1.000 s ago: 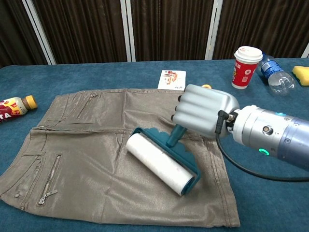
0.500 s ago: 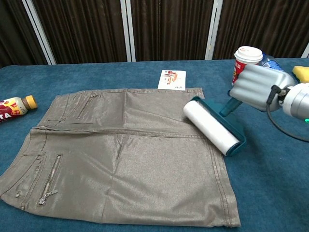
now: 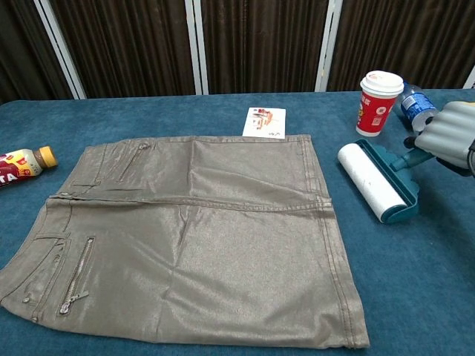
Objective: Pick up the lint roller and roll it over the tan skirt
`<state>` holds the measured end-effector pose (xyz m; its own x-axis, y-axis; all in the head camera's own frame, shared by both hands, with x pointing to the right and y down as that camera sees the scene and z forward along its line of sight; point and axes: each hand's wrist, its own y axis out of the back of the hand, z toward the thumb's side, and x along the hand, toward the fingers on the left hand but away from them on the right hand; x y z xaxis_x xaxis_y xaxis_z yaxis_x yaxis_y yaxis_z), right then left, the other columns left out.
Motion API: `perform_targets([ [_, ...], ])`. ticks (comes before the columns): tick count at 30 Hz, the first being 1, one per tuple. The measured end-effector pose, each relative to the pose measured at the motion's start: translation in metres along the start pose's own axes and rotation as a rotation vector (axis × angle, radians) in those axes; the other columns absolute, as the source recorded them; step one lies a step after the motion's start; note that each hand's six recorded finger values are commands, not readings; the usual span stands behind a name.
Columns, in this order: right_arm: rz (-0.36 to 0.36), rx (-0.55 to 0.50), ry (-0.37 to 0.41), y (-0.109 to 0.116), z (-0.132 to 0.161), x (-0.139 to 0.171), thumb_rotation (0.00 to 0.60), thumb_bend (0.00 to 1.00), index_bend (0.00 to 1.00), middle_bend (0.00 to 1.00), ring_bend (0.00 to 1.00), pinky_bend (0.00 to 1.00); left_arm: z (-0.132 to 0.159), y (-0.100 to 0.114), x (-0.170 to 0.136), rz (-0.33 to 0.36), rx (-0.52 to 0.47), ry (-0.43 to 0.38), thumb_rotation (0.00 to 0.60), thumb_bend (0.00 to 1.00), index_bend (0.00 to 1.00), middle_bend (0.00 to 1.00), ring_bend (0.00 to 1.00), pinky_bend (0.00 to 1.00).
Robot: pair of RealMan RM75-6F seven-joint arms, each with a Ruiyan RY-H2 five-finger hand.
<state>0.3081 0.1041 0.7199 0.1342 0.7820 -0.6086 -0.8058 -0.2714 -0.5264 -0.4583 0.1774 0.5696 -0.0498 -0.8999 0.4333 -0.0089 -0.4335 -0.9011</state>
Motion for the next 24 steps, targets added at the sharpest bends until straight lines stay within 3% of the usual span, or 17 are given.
perform_targets([
  [10, -0.019, -0.151, -0.071, 0.008, -0.03, 0.024, 0.6, 0.0, 0.0, 0.0, 0.0, 0.07, 0.002, 0.006, -0.004, 0.014, -0.019, -0.015, 0.6, 0.0, 0.0, 0.0, 0.0, 0.0],
  [14, -0.063, -0.274, -0.123, 0.009, -0.056, 0.047, 0.6, 0.0, 0.0, 0.0, 0.0, 0.0, 0.001, 0.012, -0.01, 0.042, -0.03, -0.028, 0.6, 0.0, 0.0, 0.0, 0.0, 0.0],
  [24, -0.203, -0.64, -0.214, -0.008, -0.11, 0.12, 0.6, 0.0, 0.0, 0.0, 0.0, 0.0, -0.005, 0.02, -0.036, 0.093, -0.054, -0.028, 0.6, 0.0, 0.0, 0.0, 0.0, 0.0],
])
